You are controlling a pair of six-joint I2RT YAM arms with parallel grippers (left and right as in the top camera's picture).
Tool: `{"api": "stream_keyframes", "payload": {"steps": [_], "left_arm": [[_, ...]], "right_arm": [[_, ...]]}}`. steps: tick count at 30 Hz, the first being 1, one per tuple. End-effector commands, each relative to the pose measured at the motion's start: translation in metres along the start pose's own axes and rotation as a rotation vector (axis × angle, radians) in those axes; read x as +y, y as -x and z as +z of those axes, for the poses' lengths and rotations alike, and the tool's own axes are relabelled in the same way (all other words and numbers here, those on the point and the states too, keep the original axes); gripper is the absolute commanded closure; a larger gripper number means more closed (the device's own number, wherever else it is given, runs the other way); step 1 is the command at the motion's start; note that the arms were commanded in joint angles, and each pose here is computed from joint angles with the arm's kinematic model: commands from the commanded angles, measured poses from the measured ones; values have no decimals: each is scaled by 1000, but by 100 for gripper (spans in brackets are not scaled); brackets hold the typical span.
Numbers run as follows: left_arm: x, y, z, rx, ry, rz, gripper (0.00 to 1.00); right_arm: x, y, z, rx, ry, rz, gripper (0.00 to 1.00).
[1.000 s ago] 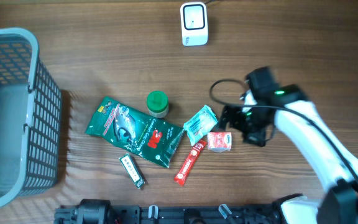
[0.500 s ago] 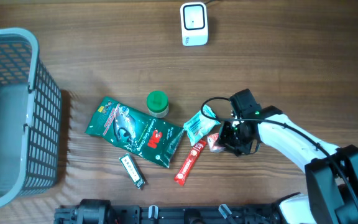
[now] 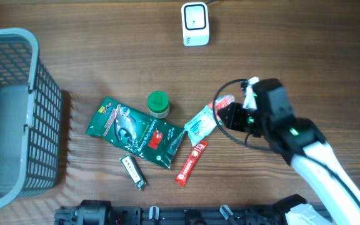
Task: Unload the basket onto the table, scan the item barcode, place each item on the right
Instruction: 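Grasp the Kleenex pack with the right gripper and lift it, then carry the Kleenex pack up to the white scanner and hold it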
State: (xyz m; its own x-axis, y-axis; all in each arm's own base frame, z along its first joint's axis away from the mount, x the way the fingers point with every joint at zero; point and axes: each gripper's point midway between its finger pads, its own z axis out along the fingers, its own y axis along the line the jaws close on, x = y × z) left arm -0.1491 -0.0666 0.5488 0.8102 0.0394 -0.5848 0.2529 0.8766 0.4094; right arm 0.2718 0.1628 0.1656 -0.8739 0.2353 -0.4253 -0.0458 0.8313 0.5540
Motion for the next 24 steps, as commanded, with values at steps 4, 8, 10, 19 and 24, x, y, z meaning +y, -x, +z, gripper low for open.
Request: {"api": "stream_keyframes", "payload": {"steps": [4, 8, 10, 19, 24], "left_arm": [[2, 1, -3, -4, 15, 8, 0], [2, -1, -3, 2, 14, 5, 0], [2, -1, -3, 3, 14, 5, 0], [2, -4, -3, 15, 12, -2, 0], [2, -4, -3, 15, 12, -2, 0]], "right_arm": [[58, 50, -57, -322, 172, -390, 96], [143, 16, -93, -377, 654, -993, 96], [151, 2, -100, -377, 742, -1099, 96], [159, -20, -114, -328, 892, -1148, 96], [153, -33, -112, -242, 928, -1099, 96]]}}
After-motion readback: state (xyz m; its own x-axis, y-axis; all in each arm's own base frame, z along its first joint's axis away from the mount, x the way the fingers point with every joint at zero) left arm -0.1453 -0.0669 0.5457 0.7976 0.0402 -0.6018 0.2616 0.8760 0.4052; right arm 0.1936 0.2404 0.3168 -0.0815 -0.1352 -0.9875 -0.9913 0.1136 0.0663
